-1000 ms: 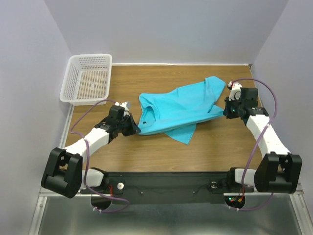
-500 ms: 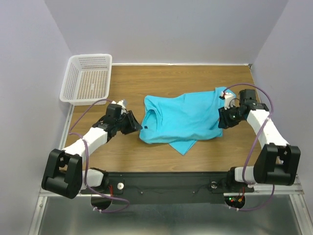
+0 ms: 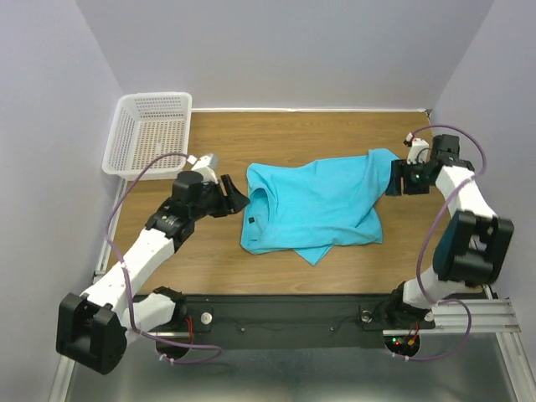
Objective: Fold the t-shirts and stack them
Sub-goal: Flatten the tshirt out
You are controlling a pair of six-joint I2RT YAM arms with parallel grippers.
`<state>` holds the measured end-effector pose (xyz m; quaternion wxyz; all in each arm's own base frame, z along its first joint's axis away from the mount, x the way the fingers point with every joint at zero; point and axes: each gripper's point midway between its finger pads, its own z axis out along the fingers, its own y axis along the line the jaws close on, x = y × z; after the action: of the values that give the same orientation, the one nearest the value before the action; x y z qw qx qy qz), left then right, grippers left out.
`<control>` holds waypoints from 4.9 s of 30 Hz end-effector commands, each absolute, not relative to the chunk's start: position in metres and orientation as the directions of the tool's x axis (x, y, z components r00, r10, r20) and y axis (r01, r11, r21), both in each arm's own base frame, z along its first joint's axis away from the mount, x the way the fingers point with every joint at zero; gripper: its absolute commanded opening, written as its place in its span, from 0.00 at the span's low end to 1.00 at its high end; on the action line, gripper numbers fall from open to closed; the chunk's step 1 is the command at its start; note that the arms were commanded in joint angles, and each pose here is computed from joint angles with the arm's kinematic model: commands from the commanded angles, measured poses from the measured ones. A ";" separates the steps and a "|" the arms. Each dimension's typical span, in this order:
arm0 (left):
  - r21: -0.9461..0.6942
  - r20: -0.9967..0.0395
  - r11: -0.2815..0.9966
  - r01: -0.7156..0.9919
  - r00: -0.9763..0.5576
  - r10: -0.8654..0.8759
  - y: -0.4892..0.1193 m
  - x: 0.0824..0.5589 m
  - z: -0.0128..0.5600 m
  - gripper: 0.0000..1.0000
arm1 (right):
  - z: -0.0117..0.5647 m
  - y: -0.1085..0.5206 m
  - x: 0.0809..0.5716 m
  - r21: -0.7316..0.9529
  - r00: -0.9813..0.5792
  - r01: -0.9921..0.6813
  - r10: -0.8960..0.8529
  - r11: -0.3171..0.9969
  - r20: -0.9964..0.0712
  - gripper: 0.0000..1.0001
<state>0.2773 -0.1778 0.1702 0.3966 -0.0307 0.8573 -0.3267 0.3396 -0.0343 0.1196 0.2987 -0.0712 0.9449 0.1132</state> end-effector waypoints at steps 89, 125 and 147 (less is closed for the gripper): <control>-0.547 -0.454 0.825 0.142 -0.878 -0.150 -0.272 0.263 0.029 0.57 | 0.157 0.089 0.381 0.050 -0.606 -0.562 -0.371 0.825 -0.703 0.01; -0.564 -0.422 0.815 0.132 -0.895 -0.147 -0.272 0.258 0.013 0.56 | 0.095 0.258 0.334 0.231 -0.496 -0.857 -0.613 0.461 -0.615 0.61; -0.556 -0.380 0.826 0.089 -0.911 -0.158 -0.263 0.248 -0.006 0.50 | 0.105 0.234 0.309 0.173 -0.470 -0.863 -0.631 0.474 -0.617 0.01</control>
<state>0.2725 -0.2872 0.0320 0.2565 -0.0077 0.9024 -0.3461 0.2947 0.2421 0.0583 0.1620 -0.4413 0.8358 0.2836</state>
